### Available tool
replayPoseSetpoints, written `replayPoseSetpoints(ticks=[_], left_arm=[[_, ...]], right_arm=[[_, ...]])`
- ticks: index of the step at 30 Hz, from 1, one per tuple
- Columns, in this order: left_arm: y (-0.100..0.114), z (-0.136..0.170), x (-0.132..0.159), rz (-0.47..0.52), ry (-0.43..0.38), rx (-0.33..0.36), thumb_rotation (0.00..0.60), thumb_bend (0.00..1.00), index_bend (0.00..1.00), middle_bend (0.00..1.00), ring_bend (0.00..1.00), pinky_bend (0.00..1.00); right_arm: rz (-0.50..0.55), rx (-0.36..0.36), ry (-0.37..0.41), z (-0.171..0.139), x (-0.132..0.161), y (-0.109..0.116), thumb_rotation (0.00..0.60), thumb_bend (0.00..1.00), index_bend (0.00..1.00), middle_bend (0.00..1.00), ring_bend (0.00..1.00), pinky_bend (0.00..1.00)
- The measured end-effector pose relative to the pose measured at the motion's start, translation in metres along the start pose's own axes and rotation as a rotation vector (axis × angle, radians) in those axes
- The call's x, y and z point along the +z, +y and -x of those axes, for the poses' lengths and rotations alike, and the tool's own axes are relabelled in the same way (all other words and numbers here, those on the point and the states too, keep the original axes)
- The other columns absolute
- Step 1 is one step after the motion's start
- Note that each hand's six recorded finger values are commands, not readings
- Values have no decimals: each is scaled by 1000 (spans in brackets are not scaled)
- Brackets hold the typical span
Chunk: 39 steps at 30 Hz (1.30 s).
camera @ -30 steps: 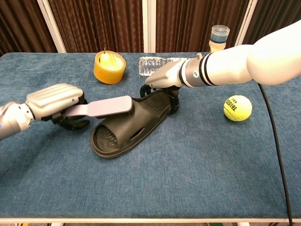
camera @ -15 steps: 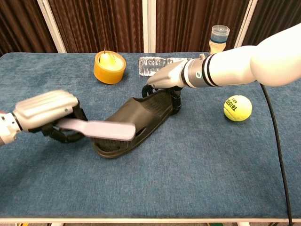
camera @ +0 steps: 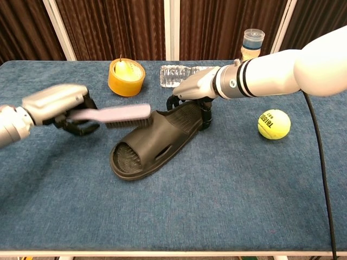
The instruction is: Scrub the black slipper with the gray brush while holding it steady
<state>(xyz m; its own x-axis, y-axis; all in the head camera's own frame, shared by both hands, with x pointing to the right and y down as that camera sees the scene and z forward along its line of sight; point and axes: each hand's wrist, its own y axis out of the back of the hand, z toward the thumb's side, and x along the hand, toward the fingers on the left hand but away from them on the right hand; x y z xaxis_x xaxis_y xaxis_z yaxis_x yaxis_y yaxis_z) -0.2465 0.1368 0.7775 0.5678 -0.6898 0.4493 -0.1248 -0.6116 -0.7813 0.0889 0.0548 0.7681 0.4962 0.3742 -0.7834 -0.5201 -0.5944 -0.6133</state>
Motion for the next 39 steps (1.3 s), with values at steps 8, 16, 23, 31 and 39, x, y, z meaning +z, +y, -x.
replayPoseSetpoints(ticks=[8, 16, 23, 31, 39], left_arm=[[-20, 15, 22, -72, -122, -75, 600, 474, 1000, 1000, 1000, 1000], [1, 32, 35, -46, -185, 5, 600, 474, 1000, 1000, 1000, 1000], [25, 44, 9, 31, -60, 104, 600, 473, 1000, 1000, 1000, 1000], [20, 43, -54, -8, 232, 73, 600, 459, 893, 978, 896, 1000], [18, 37, -59, -36, 319, 56, 600, 292, 494, 612, 514, 828]], right_arm=[[2, 4, 2, 2, 2, -3, 600, 310, 421, 319, 147, 152], [9, 14, 3, 1, 3, -4, 600, 36, 10, 33, 0, 4], [38, -10, 1, -8, -1, 2, 600, 0, 0, 0, 0, 0], [120, -129, -56, -52, -39, 27, 600, 0, 0, 0, 0, 0], [203, -273, -133, -126, -83, 35, 600, 0, 0, 0, 0, 0]])
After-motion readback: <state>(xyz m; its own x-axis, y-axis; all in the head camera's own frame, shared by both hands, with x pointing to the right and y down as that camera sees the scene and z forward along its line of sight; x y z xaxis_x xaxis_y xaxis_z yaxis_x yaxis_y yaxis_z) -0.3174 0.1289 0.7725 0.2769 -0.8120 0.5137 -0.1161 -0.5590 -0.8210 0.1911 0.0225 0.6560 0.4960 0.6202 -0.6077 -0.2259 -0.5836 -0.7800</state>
